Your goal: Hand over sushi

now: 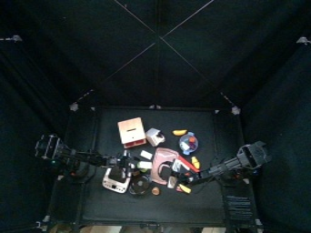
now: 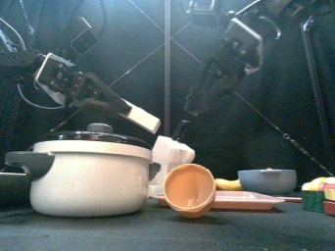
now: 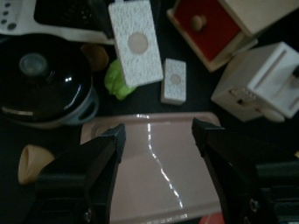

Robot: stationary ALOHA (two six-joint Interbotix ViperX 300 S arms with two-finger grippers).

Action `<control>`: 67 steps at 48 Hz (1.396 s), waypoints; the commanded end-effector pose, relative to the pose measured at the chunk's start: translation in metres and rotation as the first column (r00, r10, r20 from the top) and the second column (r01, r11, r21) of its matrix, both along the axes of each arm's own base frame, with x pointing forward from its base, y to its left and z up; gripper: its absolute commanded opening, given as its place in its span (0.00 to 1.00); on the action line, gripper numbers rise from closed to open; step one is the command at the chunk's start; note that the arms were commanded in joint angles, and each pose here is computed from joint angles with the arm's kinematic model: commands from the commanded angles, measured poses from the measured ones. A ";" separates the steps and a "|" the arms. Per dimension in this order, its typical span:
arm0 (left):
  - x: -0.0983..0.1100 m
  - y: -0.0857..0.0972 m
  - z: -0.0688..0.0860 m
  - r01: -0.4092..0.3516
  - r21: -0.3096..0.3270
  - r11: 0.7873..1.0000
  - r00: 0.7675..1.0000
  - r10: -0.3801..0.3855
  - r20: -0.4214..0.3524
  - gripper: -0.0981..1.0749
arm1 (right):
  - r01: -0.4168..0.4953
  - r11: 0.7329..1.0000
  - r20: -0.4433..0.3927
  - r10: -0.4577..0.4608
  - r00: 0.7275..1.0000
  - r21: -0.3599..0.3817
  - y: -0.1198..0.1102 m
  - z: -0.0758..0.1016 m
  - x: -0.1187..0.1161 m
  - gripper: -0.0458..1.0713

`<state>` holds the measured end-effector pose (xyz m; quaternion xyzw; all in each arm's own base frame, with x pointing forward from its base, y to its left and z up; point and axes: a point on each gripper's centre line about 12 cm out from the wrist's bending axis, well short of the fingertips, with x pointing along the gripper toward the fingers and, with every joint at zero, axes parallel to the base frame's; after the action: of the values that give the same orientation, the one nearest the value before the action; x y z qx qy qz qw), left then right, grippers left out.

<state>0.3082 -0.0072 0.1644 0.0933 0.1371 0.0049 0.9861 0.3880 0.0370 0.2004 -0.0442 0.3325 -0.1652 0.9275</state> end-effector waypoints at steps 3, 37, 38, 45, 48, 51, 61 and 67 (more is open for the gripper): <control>0.003 -0.001 0.007 0.002 -0.001 1.000 1.000 -0.002 0.028 0.63 | -0.025 0.999 0.056 0.023 0.998 0.032 -0.013 0.010 0.020 0.87; 0.003 -0.001 0.008 0.003 0.001 1.000 1.000 -0.004 0.028 0.64 | -0.102 0.992 0.086 0.095 0.992 0.077 -0.028 -0.001 0.055 0.78; 0.003 -0.001 0.008 0.003 0.001 1.000 1.000 -0.003 0.031 0.64 | -0.103 0.992 0.088 0.097 0.991 0.077 -0.028 -0.001 0.056 0.75; 0.003 -0.001 0.007 0.002 0.000 1.000 1.000 -0.002 0.026 0.65 | -0.106 0.991 0.088 0.099 0.991 0.079 -0.028 -0.001 0.055 0.61; 0.003 0.000 0.008 -0.002 -0.003 1.000 1.000 0.003 0.031 0.66 | -0.105 0.991 0.092 0.098 0.991 0.080 -0.028 0.001 0.056 0.55; 0.004 0.001 0.009 -0.008 -0.007 1.000 0.999 0.008 0.032 0.67 | -0.105 0.991 0.094 0.097 0.991 0.081 -0.028 0.001 0.056 0.54; 0.004 0.005 0.011 -0.048 -0.036 0.998 0.998 0.049 0.048 0.77 | -0.098 0.992 0.090 0.090 0.992 0.084 -0.028 0.000 0.056 0.54; 0.003 0.010 0.013 -0.083 -0.055 0.995 0.994 0.087 0.072 0.87 | -0.095 0.992 0.088 0.088 0.992 0.085 -0.028 -0.001 0.055 0.54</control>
<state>0.3085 -0.0010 0.1666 0.0685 0.1291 0.0330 0.9887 0.4391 0.0110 0.1823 -0.0178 0.3184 -0.1055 0.9419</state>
